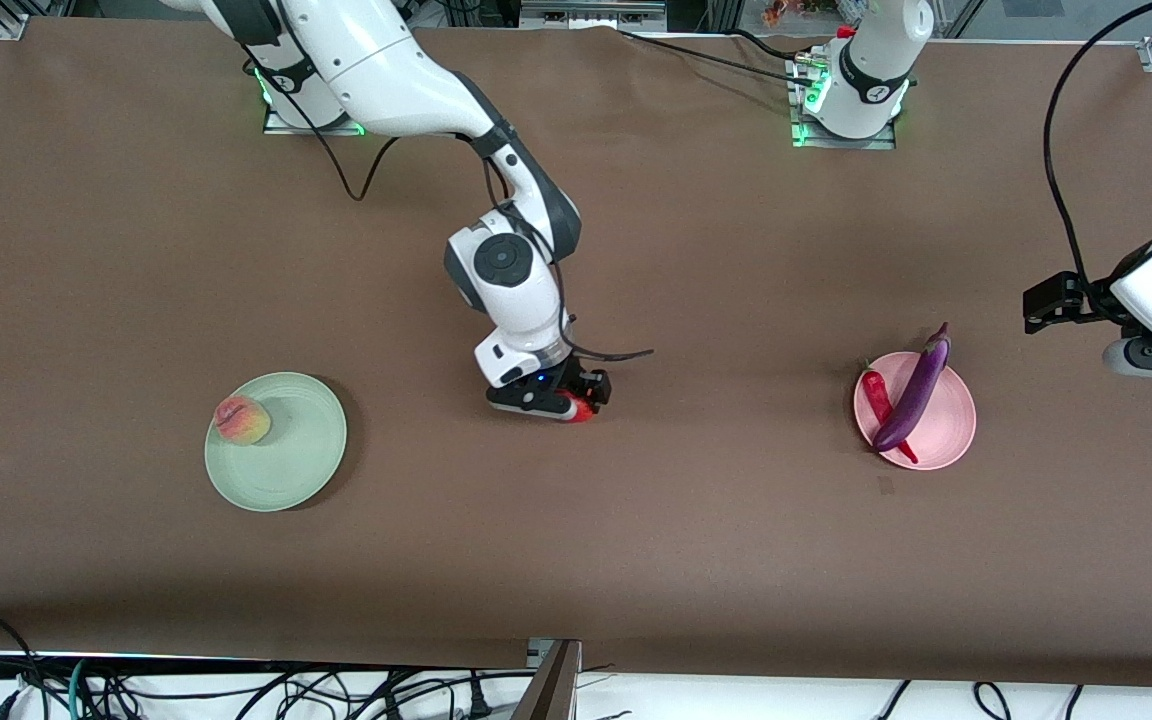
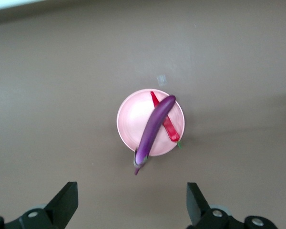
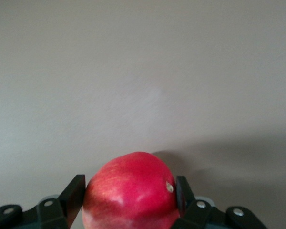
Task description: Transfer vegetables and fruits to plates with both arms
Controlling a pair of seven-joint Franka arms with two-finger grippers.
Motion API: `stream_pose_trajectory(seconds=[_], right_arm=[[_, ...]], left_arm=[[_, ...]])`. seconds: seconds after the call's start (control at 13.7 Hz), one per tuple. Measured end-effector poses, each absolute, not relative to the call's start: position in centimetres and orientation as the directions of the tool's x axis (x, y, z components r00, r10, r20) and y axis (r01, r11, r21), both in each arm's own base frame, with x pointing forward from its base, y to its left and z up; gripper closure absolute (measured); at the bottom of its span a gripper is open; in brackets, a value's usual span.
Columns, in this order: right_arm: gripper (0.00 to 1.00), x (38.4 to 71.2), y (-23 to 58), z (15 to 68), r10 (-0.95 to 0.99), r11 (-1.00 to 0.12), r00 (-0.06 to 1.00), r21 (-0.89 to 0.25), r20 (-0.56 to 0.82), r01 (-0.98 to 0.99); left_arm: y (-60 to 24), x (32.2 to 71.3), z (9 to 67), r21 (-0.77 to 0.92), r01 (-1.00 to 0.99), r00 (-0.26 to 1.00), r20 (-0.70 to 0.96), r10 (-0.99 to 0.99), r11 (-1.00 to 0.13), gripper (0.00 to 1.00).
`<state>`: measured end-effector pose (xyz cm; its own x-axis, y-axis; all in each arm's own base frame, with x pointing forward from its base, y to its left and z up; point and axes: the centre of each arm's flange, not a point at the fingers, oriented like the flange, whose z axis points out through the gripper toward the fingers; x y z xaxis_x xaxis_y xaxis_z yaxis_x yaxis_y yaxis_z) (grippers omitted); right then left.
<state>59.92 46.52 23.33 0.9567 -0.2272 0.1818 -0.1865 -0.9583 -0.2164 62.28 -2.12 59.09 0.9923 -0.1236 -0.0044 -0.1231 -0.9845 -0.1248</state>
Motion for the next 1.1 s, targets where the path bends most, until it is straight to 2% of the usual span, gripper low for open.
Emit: stream_pose_trajectory(seconds=[0.15, 0.37, 0.73, 1.1], right_arm=[[0.18, 62.1, 42.6, 26.1, -0.173, -0.977, 0.975, -0.151, 0.136, -0.153], [0.18, 65.2, 34.8, 29.7, -0.096, -0.993, 0.994, -0.073, 0.048, -0.092], [0.18, 68.5, 21.5, 29.2, 0.024, -0.999, 0.996, -0.023, -0.088, 0.022], [0.18, 69.7, 11.6, 26.7, 0.105, -0.994, 0.982, -0.039, -0.154, 0.100]], left_arm=[[-3.5, 59.3, 60.6, -0.128, -0.118, 0.985, 0.108, -0.132, -0.985, 0.00], [-2.3, 55.1, 60.6, -0.104, -0.088, 0.992, 0.085, -0.097, -0.991, 0.00], [-1.4, 55.1, 58.9, -0.055, -0.046, 0.999, 0.027, -0.048, -0.997, 0.00], [-1.8, 55.2, 59.2, -0.054, -0.037, 0.999, 0.033, -0.038, -0.998, 0.00]])
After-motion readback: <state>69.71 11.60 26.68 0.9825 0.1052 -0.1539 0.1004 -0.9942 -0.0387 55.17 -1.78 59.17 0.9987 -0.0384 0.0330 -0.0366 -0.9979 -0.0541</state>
